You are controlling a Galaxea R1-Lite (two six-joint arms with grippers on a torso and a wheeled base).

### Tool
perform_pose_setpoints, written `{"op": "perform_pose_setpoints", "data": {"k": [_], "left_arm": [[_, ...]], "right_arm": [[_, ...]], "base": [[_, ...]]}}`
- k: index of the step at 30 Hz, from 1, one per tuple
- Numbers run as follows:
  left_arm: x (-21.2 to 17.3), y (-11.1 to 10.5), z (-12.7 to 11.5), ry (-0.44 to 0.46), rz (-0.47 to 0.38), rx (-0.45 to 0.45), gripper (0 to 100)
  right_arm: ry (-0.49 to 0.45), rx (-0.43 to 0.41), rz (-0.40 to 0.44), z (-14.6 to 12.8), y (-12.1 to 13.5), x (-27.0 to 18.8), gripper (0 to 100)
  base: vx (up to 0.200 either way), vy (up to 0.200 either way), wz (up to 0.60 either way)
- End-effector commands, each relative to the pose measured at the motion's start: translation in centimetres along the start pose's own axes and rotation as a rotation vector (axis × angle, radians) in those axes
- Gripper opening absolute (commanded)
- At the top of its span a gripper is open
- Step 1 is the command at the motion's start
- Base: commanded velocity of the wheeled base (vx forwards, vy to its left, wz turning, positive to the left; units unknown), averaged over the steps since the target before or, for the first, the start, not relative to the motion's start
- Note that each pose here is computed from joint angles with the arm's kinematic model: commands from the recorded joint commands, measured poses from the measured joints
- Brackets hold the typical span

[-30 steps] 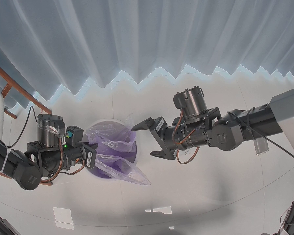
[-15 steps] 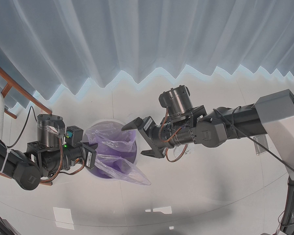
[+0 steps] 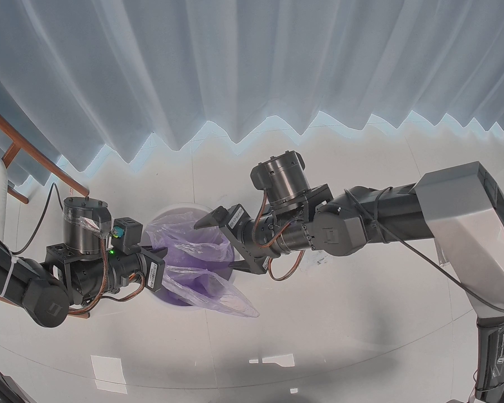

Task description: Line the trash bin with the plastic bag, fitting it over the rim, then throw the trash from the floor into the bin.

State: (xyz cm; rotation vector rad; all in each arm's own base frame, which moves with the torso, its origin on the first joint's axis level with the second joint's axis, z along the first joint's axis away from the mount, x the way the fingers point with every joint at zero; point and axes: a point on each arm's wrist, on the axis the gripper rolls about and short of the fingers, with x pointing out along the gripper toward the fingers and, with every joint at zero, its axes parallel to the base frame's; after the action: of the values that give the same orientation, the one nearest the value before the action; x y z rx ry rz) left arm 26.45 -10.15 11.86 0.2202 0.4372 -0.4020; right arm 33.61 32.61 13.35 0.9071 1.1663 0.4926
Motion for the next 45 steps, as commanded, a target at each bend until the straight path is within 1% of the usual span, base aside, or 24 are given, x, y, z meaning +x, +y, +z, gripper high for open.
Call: {"op": "perform_pose_setpoints", "data": {"k": [1,2,3,19,20,23,24,27,29,31,33,34,35,39,41,42,43,45], "left_arm": [[-0.1,0.0,0.1,-0.005,0.001,0.0,0],[-0.1,0.0,0.1,-0.005,0.001,0.0,0],[-0.1,0.0,0.1,-0.005,0.0,0.0,0],[-0.2,0.0,0.0,-0.002,-0.001,0.0,0],[-0.2,-0.1,-0.1,0.002,-0.001,0.0,0],[-0.4,-0.3,-0.3,0.007,-0.01,0.005,0],[-0.5,-1.1,-0.5,0.015,-0.036,0.018,0],[-0.7,-1.5,-0.5,0.013,-0.05,0.023,0],[-0.7,-1.5,-0.5,0.011,-0.051,0.023,0],[-0.7,-1.5,-0.5,0.011,-0.042,0.014,0],[-0.7,-1.5,-0.4,0.01,-0.041,0.013,0],[-0.7,-1.5,-0.5,0.013,-0.051,0.013,0],[-0.7,-1.5,-0.7,0.02,-0.055,0.013,100],[-0.8,-1.6,-0.8,0.019,-0.055,0.01,100],[-1.3,-1.5,-0.3,-0.004,-0.049,-0.038,100],[-1.4,-1.5,-0.3,-0.005,-0.047,-0.047,100],[-1.9,-1.4,-0.2,-0.012,-0.044,-0.083,100],[-2.4,-1.4,0.0,-0.023,-0.04,-0.107,100]], "right_arm": [[0.004,0.001,-0.007,0.0,0.1,0.8,100],[-0.002,-0.001,-0.009,0.0,0.2,0.8,100],[-0.006,0.0,-0.012,0.0,0.2,0.9,0],[-0.01,0.017,-0.054,-0.1,-0.4,1.1,0],[-0.021,0.018,-0.063,0.0,-0.4,0.9,0],[-0.051,0.009,-0.053,0.1,0.3,0.1,0],[-0.07,0.003,-0.049,0.1,0.7,-0.4,0],[-0.098,-0.025,-0.033,0.1,1.5,-1.4,0],[-0.108,-0.066,-0.031,0.1,1.8,-1.9,0],[-0.122,-0.107,-0.055,0.0,1.9,-2.2,0],[-0.128,-0.123,-0.065,0.0,1.9,-2.4,0],[-0.142,-0.15,-0.077,0.0,2.0,-2.7,0],[-0.149,-0.16,-0.078,0.0,2.1,-2.9,0],[-0.165,-0.171,-0.069,-0.1,2.6,-3.5,0],[-0.176,-0.17,-0.064,0.1,2.8,-3.9,0],[-0.18,-0.171,-0.062,0.2,2.8,-4.1,0],[-0.188,-0.168,-0.064,0.4,2.8,-4.2,0],[-0.197,-0.163,-0.07,0.7,2.6,-4.3,0]], "base": [[0.0,0.0,0.0],[0.0,0.0,0.0],[0.0,0.0,0.0],[0.0,0.0,0.0],[0.0,0.0,0.0],[0.0,0.0,0.0],[0.0,0.0,0.0],[0.0,0.0,0.0],[0.0,0.0,0.0],[0.0,0.0,0.0],[0.0,0.0,0.0],[0.0,0.0,0.0],[0.0,0.0,0.0],[0.0,0.0,0.0],[0.0,0.0,0.0],[0.0,0.0,0.0],[0.0,0.0,0.0],[0.0,0.0,0.0]]}}
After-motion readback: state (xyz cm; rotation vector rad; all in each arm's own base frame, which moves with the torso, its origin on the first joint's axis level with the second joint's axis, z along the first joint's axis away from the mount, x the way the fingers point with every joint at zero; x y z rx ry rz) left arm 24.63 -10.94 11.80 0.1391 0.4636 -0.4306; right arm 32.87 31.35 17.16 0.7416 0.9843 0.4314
